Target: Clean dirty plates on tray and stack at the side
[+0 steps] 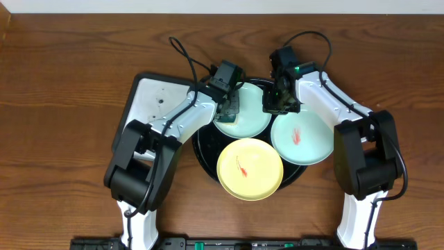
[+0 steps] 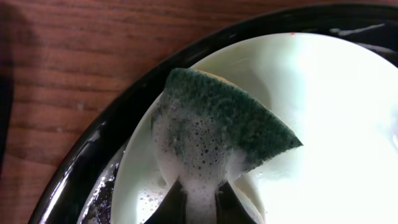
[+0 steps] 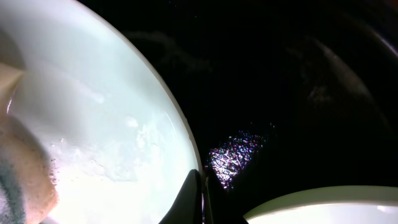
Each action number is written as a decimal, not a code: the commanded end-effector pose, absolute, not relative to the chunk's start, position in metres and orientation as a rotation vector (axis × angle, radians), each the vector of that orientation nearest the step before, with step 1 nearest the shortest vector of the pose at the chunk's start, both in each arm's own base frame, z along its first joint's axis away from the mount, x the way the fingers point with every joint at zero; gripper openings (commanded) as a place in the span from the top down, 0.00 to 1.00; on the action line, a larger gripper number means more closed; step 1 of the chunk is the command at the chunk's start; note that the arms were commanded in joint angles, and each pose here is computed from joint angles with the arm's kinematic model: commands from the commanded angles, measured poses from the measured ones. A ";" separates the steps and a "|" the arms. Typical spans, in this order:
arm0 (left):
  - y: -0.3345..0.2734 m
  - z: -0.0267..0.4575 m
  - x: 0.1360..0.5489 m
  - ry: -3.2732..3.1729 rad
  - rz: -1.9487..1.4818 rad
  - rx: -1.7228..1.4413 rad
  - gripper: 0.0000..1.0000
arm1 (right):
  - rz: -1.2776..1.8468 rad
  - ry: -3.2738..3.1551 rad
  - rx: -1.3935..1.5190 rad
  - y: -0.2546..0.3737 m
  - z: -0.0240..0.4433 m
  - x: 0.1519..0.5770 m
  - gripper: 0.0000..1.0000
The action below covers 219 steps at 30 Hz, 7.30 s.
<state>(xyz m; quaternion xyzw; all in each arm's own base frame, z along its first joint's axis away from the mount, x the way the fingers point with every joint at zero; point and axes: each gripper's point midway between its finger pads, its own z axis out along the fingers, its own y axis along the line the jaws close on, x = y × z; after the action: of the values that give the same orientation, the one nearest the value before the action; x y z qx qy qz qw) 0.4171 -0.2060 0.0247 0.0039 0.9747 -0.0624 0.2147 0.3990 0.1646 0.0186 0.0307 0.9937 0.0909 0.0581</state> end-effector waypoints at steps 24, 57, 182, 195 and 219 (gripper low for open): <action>-0.269 -0.013 0.374 2.897 -0.595 -0.194 0.93 | 0.240 3.008 0.110 0.162 0.021 0.400 0.99; -0.149 0.080 0.477 2.279 0.694 0.260 0.92 | 0.214 3.058 0.116 0.157 0.019 0.388 0.99; 0.005 0.079 0.341 2.888 -0.051 -0.441 0.92 | 0.381 3.104 0.660 0.095 0.033 0.376 0.82; 0.005 0.079 0.341 2.888 -0.051 -0.441 0.92 | 0.314 2.905 0.423 0.092 0.084 0.404 0.99; 0.005 0.079 0.341 2.888 -0.051 -0.441 0.92 | -0.782 2.169 -0.291 0.157 0.211 0.413 0.99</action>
<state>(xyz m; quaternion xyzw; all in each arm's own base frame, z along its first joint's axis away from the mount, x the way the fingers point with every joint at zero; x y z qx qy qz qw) 0.3411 0.0046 0.0779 -0.1557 0.9816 -0.0156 0.1096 0.4176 0.1648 0.1765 -0.1275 0.8931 -0.2403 0.3583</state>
